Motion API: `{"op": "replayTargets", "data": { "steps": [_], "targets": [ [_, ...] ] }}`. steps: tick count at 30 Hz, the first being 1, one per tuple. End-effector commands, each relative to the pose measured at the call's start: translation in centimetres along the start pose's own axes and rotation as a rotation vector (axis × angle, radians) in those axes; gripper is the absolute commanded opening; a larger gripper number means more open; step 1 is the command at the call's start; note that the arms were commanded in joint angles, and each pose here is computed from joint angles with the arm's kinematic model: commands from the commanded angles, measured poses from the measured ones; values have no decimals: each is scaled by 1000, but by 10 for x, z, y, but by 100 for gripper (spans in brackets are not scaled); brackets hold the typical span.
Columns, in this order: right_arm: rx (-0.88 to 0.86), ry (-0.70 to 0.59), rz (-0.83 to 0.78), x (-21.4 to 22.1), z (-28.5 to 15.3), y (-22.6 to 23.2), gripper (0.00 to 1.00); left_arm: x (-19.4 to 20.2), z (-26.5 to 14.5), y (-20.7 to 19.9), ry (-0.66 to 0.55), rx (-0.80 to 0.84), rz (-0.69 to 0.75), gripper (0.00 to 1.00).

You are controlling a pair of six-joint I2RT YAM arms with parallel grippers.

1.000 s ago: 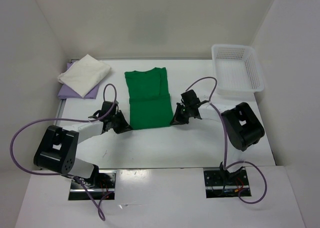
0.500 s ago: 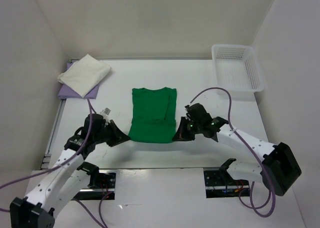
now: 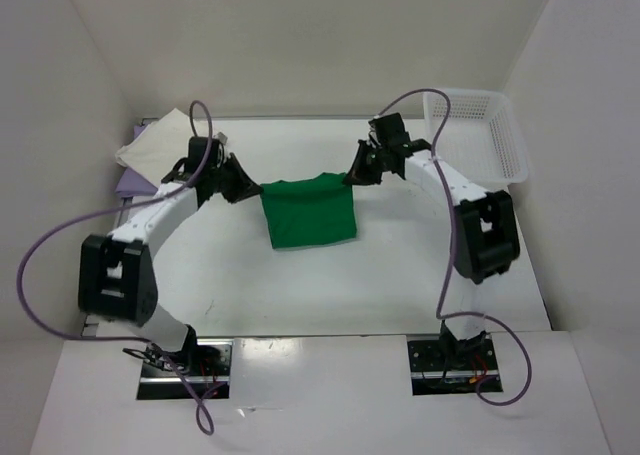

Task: Fold and stack the t-shirts
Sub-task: Fold the long partially folded tshirt into a neat square

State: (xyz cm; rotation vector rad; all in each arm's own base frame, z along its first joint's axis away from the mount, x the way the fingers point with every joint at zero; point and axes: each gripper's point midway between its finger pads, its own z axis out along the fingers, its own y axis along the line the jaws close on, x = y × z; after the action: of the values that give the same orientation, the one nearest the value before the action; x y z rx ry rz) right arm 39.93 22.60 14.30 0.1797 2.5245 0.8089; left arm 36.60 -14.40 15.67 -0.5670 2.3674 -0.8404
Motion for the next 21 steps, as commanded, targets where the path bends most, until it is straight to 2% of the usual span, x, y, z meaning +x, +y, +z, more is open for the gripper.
{"op": "replayTargets", "data": {
  "steps": [1,2,6,9,11,12,13,15,16,19,21],
  "targets": [
    [35,-48,-70,-40,23,-10,0,-46,43,12,-60,-44,67,0],
    [56,-14,-68,-36,43,-22,0,-56,51,16,-73,-58,74,0],
    [37,-39,-81,-65,68,-18,0,-71,88,40,-72,-132,38,0],
    [31,-11,-83,-71,89,-20,0,-77,101,51,-76,-154,-3,0],
    [35,-3,-80,-73,96,-22,5,-83,102,57,-91,-165,-26,0],
    [30,-12,-74,-76,98,-21,9,-89,101,58,-109,-160,-48,5],
    [24,-22,-78,-79,97,-18,22,-90,102,54,-111,-144,-54,14],
    [15,-37,-84,-84,90,-12,33,-105,87,48,-164,-107,-66,36],
    [5,-54,-91,-89,84,-5,37,-111,80,39,-188,-86,-56,50],
    [-8,-76,-100,-91,65,4,41,-124,53,10,-245,-19,-13,53],
    [-33,-116,-116,-96,47,15,43,-118,43,-14,-238,37,18,49]
  ]
}}
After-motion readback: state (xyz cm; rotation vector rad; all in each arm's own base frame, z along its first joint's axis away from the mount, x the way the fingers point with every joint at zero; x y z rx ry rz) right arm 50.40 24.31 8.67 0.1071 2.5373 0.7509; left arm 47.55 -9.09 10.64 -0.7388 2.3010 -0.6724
